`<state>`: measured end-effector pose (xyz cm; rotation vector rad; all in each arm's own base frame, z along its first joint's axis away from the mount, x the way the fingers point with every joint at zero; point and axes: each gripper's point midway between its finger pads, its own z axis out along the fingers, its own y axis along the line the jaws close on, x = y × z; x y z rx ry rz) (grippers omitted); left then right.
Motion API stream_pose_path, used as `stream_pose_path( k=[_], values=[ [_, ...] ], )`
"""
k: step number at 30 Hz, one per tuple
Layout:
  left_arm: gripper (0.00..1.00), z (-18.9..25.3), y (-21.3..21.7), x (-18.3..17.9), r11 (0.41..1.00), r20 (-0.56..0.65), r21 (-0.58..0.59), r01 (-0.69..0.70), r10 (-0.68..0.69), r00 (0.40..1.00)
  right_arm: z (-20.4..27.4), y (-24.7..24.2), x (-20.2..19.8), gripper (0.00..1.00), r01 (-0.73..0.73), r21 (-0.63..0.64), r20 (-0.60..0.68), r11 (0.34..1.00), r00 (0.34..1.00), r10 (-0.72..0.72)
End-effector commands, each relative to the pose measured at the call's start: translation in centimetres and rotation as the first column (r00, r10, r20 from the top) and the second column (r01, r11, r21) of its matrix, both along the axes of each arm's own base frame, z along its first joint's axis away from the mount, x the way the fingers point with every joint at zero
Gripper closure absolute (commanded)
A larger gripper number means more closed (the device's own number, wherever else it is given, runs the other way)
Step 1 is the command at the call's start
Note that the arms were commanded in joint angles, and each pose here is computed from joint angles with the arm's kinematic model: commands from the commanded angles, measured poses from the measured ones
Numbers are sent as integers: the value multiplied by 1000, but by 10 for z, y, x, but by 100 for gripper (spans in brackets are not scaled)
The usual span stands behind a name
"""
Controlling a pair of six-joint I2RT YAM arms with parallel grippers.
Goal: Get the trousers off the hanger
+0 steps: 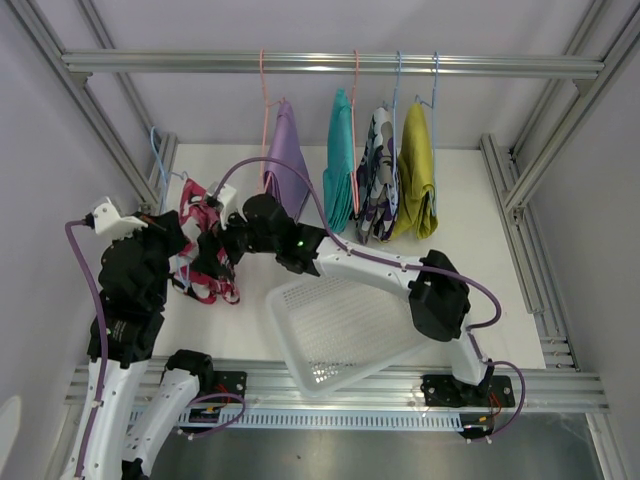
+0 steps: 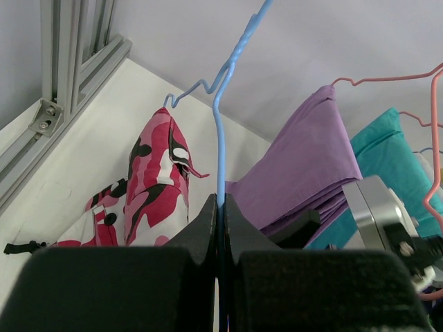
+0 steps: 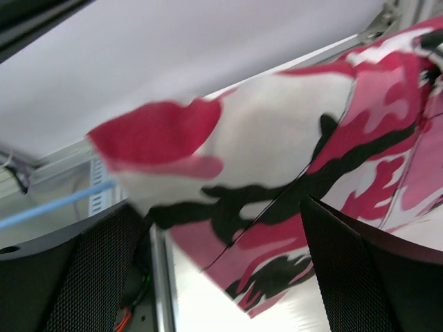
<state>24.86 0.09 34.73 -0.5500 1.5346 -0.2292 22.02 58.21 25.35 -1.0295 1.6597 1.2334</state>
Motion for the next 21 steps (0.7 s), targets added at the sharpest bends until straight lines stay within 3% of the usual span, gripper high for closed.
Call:
stream_pose_path(
  k=[1,13,16,19,21],
  values=[
    [100,25,-5,1,1000,91,-9,25,-24,996,7,8,26,1,83,13,43,996,996,-84],
    [99,24,-10,2,998,88,-9,55,-54,995,-7,-3,92,5,276,13,49,961,960,-276],
    [100,25,-12,2,998,90,-11,63,-62,994,-9,-8,103,13,298,21,52,954,953,-299],
    [100,24,-13,3,998,86,-10,69,-68,994,-6,-10,109,34,292,46,44,955,955,-294],
    [100,25,-14,4,997,86,-10,75,-74,994,-4,-9,108,42,279,60,37,958,959,-282]
  ],
)
